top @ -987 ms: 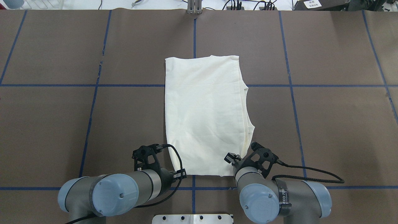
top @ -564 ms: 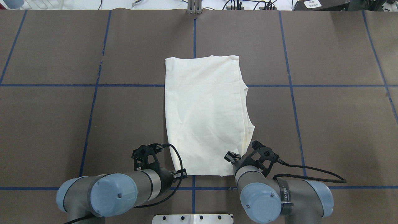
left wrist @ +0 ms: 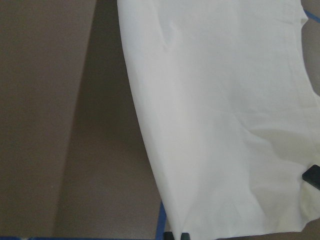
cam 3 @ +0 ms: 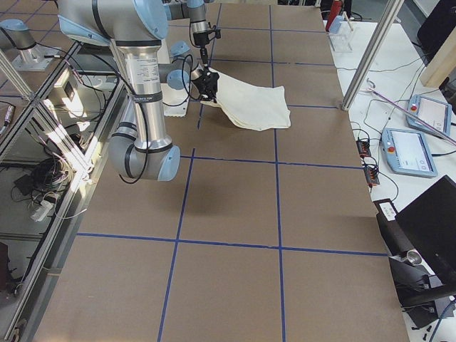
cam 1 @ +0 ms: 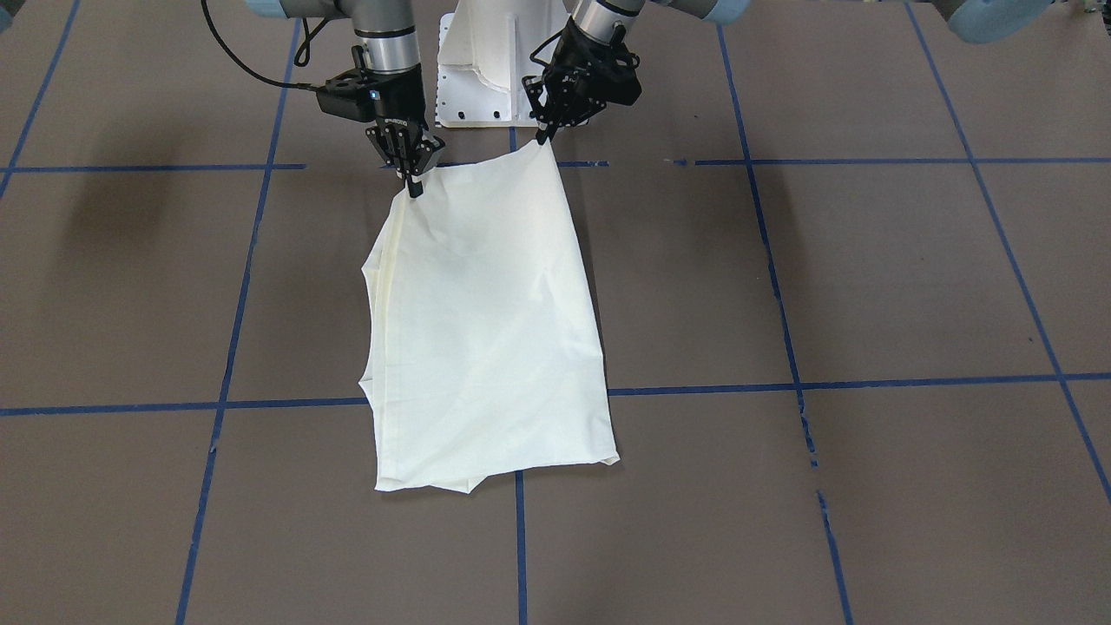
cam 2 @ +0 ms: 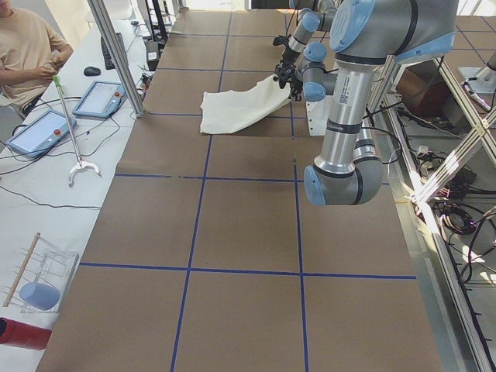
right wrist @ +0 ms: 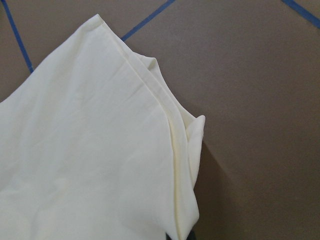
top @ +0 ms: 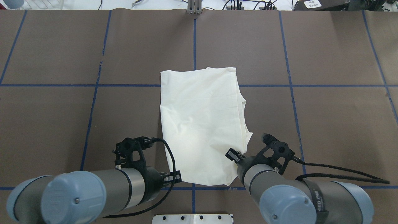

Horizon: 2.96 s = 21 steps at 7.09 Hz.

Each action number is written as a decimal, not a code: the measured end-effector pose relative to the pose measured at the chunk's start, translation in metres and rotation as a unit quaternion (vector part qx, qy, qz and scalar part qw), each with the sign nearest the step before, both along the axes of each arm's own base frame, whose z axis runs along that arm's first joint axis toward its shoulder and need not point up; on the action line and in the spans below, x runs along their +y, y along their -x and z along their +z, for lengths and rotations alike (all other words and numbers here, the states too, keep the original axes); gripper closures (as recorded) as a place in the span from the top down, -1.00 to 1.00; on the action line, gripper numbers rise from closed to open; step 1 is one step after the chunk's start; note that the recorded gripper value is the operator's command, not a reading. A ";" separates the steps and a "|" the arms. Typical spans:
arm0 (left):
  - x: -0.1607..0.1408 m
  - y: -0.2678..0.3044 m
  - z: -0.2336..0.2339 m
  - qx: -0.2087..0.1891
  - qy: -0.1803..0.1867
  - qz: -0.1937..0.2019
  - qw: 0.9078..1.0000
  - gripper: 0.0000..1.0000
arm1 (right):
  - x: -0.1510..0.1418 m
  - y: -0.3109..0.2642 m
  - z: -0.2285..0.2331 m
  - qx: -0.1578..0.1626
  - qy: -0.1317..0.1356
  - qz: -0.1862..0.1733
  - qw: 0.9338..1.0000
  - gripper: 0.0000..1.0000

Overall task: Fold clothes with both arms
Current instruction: 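Lift the near edge with both grippers and fold it away from the robot, then carry the held edge over the shirt toward its far end with both grippers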

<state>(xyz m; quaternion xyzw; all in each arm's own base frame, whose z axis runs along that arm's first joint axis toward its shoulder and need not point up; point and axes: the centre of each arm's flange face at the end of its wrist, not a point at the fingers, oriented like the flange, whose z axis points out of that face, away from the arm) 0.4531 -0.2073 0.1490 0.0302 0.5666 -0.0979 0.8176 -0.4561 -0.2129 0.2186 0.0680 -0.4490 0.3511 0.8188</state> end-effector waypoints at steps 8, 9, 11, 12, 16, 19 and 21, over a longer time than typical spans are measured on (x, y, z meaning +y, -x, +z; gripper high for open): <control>-0.114 0.018 -0.012 -0.081 -0.062 -0.043 0.994 -1.00 | -0.058 0.014 -0.013 0.060 0.026 0.017 0.998 -1.00; -0.133 0.007 -0.004 -0.089 -0.065 -0.050 0.993 -1.00 | -0.079 0.022 -0.011 0.071 0.027 0.023 0.997 -1.00; -0.155 -0.011 0.010 -0.106 -0.066 -0.055 0.991 -1.00 | -0.120 0.048 0.007 0.080 0.020 0.024 0.996 -1.00; -0.163 -0.024 0.021 -0.112 -0.066 -0.056 0.990 -1.00 | -0.137 0.061 0.021 0.081 0.014 0.022 0.996 -1.00; -0.191 -0.056 0.058 -0.125 -0.077 -0.058 0.987 -1.00 | -0.169 0.093 0.038 0.099 0.008 0.021 0.995 -1.00; -0.196 -0.064 0.067 -0.135 -0.077 -0.056 0.986 0.01 | -0.181 0.108 0.045 0.117 0.010 0.019 0.993 0.99; -0.197 -0.066 0.068 -0.142 -0.094 -0.046 0.984 1.00 | -0.187 0.108 0.050 0.136 -0.006 0.001 0.991 1.00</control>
